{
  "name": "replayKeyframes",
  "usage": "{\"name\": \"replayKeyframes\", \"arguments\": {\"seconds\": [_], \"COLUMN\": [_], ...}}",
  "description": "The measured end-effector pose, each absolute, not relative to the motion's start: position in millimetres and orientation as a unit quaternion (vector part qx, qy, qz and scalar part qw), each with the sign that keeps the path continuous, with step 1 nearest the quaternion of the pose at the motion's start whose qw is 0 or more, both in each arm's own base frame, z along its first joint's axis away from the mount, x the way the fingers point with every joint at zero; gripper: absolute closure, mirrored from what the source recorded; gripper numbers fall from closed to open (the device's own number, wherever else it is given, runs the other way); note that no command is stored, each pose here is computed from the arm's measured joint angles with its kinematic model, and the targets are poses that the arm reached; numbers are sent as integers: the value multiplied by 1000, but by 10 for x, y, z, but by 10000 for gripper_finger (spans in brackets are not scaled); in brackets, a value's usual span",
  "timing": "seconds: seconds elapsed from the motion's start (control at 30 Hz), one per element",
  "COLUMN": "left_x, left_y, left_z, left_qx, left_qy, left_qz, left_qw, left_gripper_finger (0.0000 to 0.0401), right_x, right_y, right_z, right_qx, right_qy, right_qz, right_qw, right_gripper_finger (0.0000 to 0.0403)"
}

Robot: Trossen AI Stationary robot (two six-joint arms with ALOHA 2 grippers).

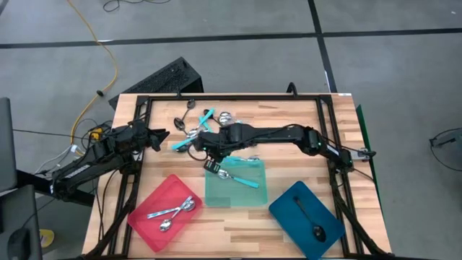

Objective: Sort silverware by color (type)

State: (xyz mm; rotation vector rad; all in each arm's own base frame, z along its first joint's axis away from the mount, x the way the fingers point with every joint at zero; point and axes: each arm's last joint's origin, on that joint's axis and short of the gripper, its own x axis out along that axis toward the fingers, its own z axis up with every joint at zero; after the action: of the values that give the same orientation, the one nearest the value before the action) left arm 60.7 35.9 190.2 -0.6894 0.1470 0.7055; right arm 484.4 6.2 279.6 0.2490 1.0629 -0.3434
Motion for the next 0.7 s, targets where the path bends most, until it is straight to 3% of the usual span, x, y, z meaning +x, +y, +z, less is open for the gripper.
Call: {"name": "replayKeyframes", "arguments": {"seconds": [0.7], "left_x": [596], "left_y": [357], "left_z": [1876], "left_qx": [-351], "left_qy": [74], "left_qz": [348], "left_qw": [866], "left_gripper_finger": [234], "right_x": [4591], "right_y": [1033], "right_z": [2859], "right_qx": [72], "right_qy": [528], "right_qz": [-145], "right_qw": [834], "right_gripper_finger": [341]}}
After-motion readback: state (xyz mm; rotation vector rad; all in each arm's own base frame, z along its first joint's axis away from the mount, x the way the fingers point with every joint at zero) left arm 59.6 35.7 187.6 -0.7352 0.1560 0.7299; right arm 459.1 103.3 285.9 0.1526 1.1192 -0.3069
